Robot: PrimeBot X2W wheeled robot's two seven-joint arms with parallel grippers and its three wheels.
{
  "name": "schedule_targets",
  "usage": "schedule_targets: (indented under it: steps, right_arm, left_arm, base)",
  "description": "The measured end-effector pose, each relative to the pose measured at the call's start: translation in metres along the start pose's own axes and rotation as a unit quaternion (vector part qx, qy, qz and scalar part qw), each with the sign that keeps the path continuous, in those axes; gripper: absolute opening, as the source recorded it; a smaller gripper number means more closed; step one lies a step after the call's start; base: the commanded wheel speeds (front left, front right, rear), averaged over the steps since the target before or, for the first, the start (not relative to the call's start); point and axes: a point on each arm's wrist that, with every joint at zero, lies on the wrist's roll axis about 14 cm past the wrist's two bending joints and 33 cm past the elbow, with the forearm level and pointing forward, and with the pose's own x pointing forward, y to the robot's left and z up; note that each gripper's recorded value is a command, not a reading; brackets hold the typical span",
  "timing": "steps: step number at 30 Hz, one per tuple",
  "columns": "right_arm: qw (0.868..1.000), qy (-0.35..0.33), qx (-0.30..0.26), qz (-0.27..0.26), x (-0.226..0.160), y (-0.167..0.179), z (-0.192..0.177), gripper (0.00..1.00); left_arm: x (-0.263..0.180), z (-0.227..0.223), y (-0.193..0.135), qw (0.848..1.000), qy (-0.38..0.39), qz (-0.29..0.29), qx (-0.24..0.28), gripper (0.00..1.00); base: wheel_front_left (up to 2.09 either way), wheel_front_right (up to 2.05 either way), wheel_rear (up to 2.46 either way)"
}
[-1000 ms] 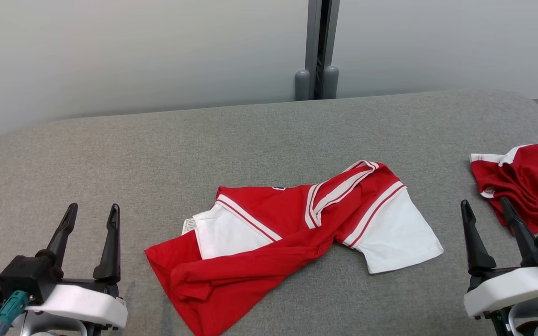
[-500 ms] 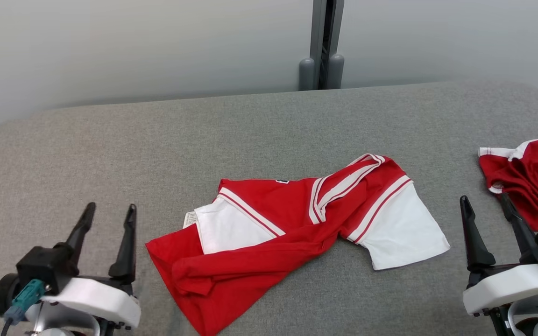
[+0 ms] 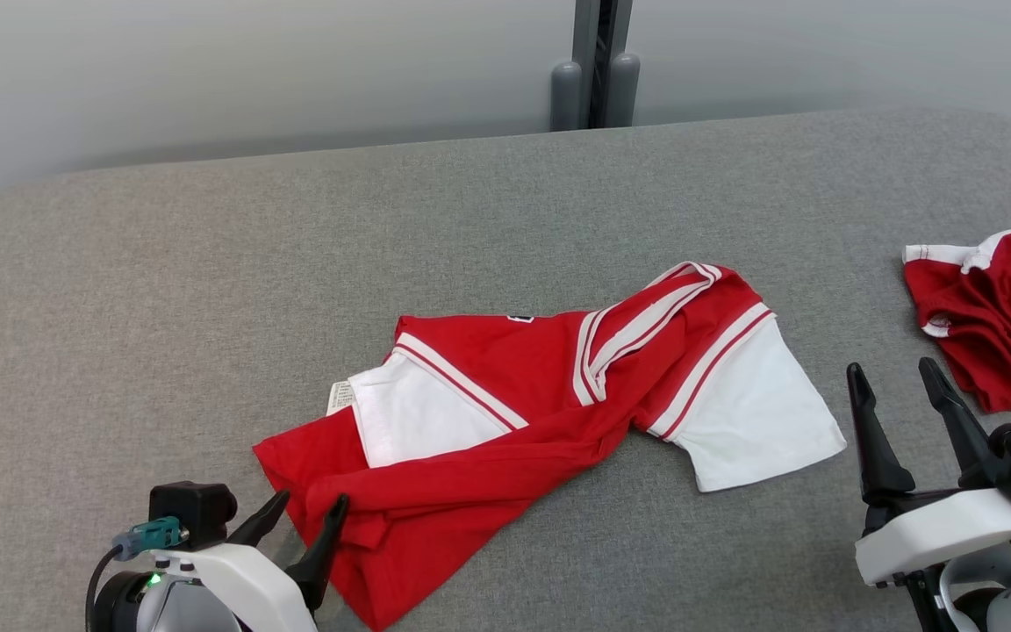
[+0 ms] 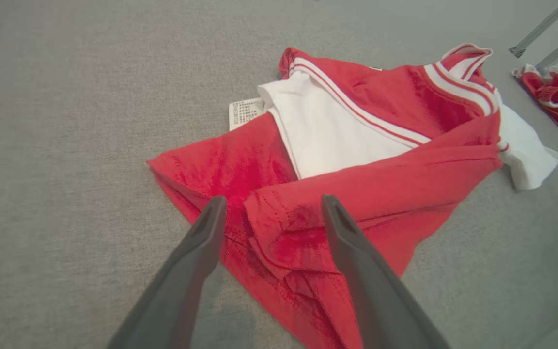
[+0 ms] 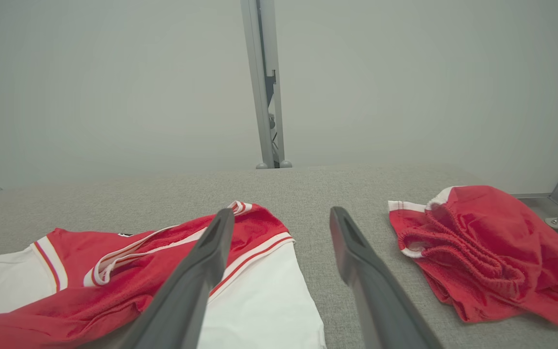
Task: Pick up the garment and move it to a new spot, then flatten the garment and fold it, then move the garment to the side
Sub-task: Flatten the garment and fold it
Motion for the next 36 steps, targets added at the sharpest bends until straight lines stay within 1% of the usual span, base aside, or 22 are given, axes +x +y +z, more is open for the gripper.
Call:
schedule_targets:
  steps: [1,2,3,4,5,6,7,12,16,20,23,26,29,31,36]
  right_arm:
    - [1.0,0.0,0.0,0.0,0.001,0.0,0.0,1.0]
    - [1.0,0.0,0.0,0.0,0.001,0.0,0.0,1.0]
    - [1.0,-0.001,0.0,-0.001,0.002,-0.001,0.0,1.0]
    - [1.0,-0.001,0.0,-0.001,0.002,-0.001,0.0,1.0]
    - [1.0,-0.001,0.0,-0.001,0.002,-0.001,0.0,1.0]
    - [1.0,0.0,0.001,-0.002,0.002,-0.001,0.0,1.0]
    - [1.0,-0.001,0.001,-0.002,0.002,-0.001,0.0,1.0]
    - [1.0,-0.003,0.004,-0.004,0.003,-0.003,0.001,1.0]
    - [1.0,-0.015,0.003,-0.011,0.004,-0.008,0.006,1.0]
    - [0.999,-0.029,-0.018,-0.034,0.004,-0.024,0.015,1.0]
    - [0.999,0.013,-0.025,-0.041,0.002,-0.029,-0.005,1.0]
    - [0.996,0.078,-0.015,-0.035,-0.003,-0.024,-0.044,1.0]
    - [0.991,0.132,-0.002,-0.032,-0.009,-0.021,-0.079,1.0]
    - [0.988,0.154,0.008,-0.031,-0.008,-0.02,-0.095,1.0]
    - [0.985,0.17,0.022,-0.028,0.012,-0.016,-0.113,1.0]
  left_arm:
    - [0.001,-0.003,0.0,1.0,0.006,-0.003,-0.004,1.0]
    - [0.002,-0.007,0.0,1.0,0.012,-0.005,-0.005,0.93]
    - [0.004,-0.009,0.0,1.0,0.018,-0.007,-0.008,0.63]
    - [0.005,-0.01,0.0,1.0,0.021,-0.007,-0.011,0.37]
    - [0.005,-0.011,0.001,1.0,0.023,-0.007,-0.013,0.08]
    - [0.006,-0.012,0.001,1.0,0.025,-0.009,-0.013,0.08]
    - [0.006,-0.014,0.001,0.999,0.029,-0.01,-0.014,0.0]
    - [0.008,-0.019,0.0,0.999,0.041,-0.02,-0.017,0.0]
    - [0.01,-0.015,0.003,0.999,0.031,-0.017,-0.015,0.0]
    - [0.012,-0.008,0.007,1.0,0.016,-0.014,-0.007,0.0]
    - [0.013,-0.007,0.007,1.0,0.015,-0.014,-0.006,0.0]
    - [0.014,-0.005,0.008,1.0,0.012,-0.013,-0.005,0.0]
    - [0.015,-0.003,0.009,1.0,0.009,-0.013,-0.004,0.0]
    - [0.017,-0.001,0.009,1.0,0.007,-0.013,-0.002,0.0]
    - [0.019,0.002,0.011,1.0,0.002,-0.016,0.006,0.0]
  base:
    - [0.0,0.0,0.0]
    - [0.0,0.0,0.0]
    - [0.0,0.0,0.0]
    - [0.0,0.0,0.0]
    - [0.0,0.0,0.0]
    - [0.0,0.0,0.0]
    - [0.0,0.0,0.0]
    - [0.0,0.0,0.0]
    - [0.0,0.0,0.0]
    - [0.0,0.0,0.0]
    - [0.0,0.0,0.0]
    - [0.0,0.0,0.0]
    - [0.0,0.0,0.0]
    - [0.0,0.0,0.0]
    - [0.0,0.0,0.0]
